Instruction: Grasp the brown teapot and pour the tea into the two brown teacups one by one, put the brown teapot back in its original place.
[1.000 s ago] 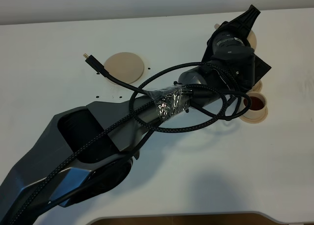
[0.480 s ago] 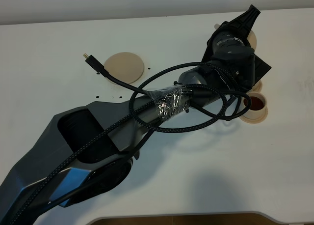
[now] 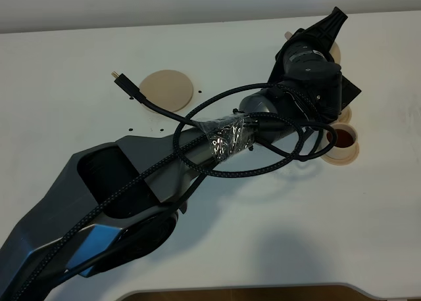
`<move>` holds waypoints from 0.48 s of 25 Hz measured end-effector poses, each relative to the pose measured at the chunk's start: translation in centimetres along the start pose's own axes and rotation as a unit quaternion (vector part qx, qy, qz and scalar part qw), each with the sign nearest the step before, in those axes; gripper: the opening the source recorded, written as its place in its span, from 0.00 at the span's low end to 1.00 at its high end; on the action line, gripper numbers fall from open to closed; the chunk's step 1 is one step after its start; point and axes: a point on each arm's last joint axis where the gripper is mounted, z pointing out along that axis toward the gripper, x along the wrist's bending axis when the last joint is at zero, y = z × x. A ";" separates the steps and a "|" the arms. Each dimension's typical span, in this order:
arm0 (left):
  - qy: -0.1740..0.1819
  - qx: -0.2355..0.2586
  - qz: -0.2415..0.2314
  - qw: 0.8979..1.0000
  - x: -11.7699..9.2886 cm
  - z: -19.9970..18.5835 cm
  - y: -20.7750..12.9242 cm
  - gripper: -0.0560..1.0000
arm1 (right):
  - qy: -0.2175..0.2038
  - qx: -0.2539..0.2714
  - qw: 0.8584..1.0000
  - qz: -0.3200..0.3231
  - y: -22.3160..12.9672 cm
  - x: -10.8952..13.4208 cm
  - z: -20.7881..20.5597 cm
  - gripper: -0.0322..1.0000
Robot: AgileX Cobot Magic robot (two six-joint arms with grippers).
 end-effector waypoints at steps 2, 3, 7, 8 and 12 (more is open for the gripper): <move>0.000 0.000 0.010 1.000 0.0 0.0 0.0 0.17 | 0.000 0.000 1.000 0.000 0.0 0.0 0.0 0.45; 0.001 -0.001 0.016 1.000 0.0 0.0 0.0 0.17 | 0.000 0.000 1.000 0.000 0.0 0.0 0.0 0.45; 0.002 -0.002 0.036 0.999 0.0 0.0 0.0 0.17 | 0.000 0.000 1.000 0.000 0.0 0.0 0.0 0.45; 0.003 -0.003 0.038 0.999 0.1 0.0 0.0 0.17 | 0.000 0.000 1.000 0.000 0.0 0.0 0.0 0.45; 0.010 -0.006 0.044 0.999 0.2 0.0 0.1 0.17 | 0.000 0.000 1.000 0.000 0.0 0.0 0.0 0.45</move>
